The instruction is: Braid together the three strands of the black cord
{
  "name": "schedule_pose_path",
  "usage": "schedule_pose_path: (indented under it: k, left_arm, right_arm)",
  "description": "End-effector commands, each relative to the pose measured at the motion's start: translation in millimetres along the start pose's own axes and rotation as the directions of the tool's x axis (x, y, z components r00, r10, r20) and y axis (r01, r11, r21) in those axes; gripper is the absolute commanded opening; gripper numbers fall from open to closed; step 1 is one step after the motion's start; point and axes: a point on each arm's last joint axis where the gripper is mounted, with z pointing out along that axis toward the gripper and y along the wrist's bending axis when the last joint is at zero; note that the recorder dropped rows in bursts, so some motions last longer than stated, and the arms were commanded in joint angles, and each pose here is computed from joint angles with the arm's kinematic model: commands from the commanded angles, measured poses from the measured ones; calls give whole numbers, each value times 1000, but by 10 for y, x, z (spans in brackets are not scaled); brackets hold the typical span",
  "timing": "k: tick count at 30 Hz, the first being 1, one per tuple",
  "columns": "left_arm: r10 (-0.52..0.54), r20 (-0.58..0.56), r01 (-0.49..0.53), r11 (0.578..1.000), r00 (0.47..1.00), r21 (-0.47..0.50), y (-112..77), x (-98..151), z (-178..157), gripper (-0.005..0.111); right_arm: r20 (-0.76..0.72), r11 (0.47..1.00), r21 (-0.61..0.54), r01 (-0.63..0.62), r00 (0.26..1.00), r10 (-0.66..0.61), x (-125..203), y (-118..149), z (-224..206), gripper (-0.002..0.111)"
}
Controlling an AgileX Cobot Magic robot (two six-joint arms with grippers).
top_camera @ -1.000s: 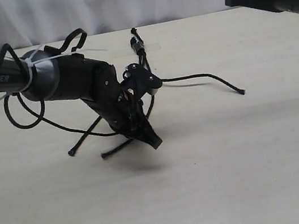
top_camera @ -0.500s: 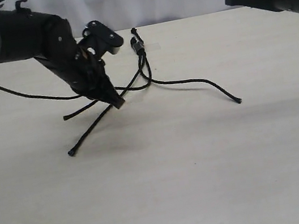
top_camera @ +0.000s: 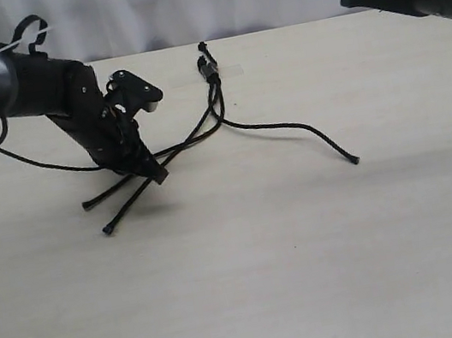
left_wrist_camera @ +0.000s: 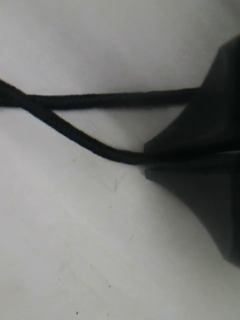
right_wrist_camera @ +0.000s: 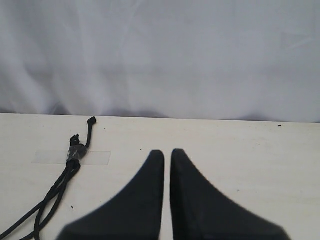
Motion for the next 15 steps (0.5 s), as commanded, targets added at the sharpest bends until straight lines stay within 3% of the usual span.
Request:
schedule_pose_path:
  k: [1,3,6,7,9,10,11,15]
  left_arm:
    - [-9,-99,24,988,995,155,-291,-7,-13,0]
    - [48,-102,-20,964,994,266,-571,-85,-62,0]
    - [194,-25,-164,885,981,435,-1065,-238,-179,0]
    - [240,5,-215,861,971,461,-1215,-292,-224,0]
    - [301,41,-288,851,953,440,-1359,-396,-307,0]
    - [306,45,-297,863,951,409,-1371,-444,-341,0]
    - [269,52,-270,900,962,342,-1281,-512,-413,0]
    - [188,97,-208,939,977,274,-889,-552,-714,0]
  right_arm:
    - [11,1000,4,5,1000,-5,-3,-14,-3,4]
    - [11,1000,4,5,1000,-5,-3,-14,-3,4]
    - [11,1000,4,5,1000,-5,-3,-14,-3,4]
    - [11,1000,4,5,1000,-5,-3,-14,-3,4]
    - [11,1000,4,2,1000,-2,-3,-14,-3,4]
    - [11,1000,4,2,1000,-2,-3,-14,-3,4]
    - [11,1000,4,2,1000,-2,-3,-14,-3,4]
    - [11,1000,4,2,1000,-2,-3,-14,-3,4]
